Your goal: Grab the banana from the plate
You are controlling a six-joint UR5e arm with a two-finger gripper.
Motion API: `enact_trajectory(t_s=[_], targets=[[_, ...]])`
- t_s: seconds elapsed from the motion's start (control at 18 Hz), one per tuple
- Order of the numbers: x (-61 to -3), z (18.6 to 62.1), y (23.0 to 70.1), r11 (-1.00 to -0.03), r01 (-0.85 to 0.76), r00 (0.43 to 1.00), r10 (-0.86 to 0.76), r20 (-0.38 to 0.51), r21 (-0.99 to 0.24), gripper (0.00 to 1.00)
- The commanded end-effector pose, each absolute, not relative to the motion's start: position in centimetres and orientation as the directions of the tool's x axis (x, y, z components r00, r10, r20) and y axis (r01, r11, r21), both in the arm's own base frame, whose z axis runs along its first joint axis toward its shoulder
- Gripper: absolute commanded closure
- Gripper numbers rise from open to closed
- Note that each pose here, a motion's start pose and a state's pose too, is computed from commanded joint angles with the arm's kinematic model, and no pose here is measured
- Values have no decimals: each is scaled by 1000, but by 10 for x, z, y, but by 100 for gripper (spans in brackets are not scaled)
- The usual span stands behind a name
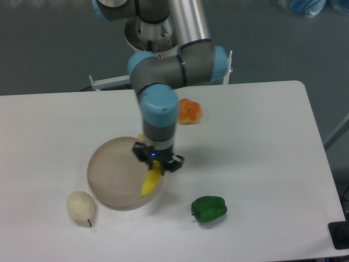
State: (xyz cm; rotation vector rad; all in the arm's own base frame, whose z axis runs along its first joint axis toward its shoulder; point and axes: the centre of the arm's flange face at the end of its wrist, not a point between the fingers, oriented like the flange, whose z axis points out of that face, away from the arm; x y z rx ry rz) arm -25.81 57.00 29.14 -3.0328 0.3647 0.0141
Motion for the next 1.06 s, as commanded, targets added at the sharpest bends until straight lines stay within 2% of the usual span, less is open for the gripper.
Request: enact_trajectory(t_s=[0.11,0.39,0.5,0.67,1.06], targets=[[-303,309,558,-958,-269,963,-265,-56,-103,100],[-364,331,543,-927,-360,930,-348,-117,-103,100],[-389,330,541,-922,-386,914,-377,-150,-35,100],[-413,322,538,-891,-454,885,-450,-122,-6,100],[-432,298,540,-892,-453,888,-451,-91,-1,100]])
